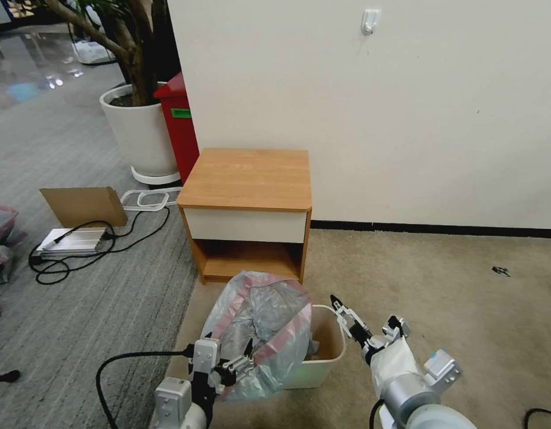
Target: Pick up the garbage bag from the table and place it over the trash can.
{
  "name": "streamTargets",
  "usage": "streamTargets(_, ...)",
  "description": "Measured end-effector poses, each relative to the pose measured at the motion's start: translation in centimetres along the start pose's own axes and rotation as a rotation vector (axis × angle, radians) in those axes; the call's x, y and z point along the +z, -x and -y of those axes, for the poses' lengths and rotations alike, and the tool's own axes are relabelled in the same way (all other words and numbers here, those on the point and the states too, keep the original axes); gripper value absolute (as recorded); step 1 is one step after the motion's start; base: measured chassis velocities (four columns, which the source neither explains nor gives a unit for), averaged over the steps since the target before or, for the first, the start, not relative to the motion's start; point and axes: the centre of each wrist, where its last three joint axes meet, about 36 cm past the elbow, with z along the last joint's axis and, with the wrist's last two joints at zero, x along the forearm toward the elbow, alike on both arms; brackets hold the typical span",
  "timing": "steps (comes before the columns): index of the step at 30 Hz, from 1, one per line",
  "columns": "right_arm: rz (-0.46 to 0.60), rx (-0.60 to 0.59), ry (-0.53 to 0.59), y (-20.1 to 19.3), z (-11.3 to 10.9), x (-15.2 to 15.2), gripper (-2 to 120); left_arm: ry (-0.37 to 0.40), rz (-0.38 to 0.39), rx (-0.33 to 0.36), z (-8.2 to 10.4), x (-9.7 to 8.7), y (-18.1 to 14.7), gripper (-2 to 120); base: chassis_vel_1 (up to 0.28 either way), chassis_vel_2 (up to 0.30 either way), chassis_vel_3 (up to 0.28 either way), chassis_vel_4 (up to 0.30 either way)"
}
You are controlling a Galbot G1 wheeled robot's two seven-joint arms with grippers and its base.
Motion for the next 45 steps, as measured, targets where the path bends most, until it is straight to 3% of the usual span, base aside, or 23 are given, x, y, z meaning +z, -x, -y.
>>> streamTargets(10, -0.004, 0.011, 0.029, 0.0, 0.3, -0.1, 100, -0.065, -0.069, 0.002, 0.1, 0.3, 0.6, 89, 0.000, 0.000, 0.000, 0.000)
streamTargets(26, -0.011, 0.017, 0.020, 0.7, 0.7, 0.0, 100, -0.092, -0.106, -0.011, -0.4, 0.3, 2.9, 89, 0.000, 0.000, 0.000, 0.000)
streamTargets(40, -0.007, 0.024, 0.022, 1.2, 0.9, 0.3, 100, -0.099, -0.119, 0.018, 0.1, -0.3, 2.1, 85, 0.000, 0.000, 0.000, 0.000)
streamTargets(45, -0.004, 0.036, 0.019, 0.9, 1.0, 0.6, 100, -0.116, -0.134, 0.031, -0.1, -0.1, 3.0, 78, 0.000, 0.000, 0.000, 0.000)
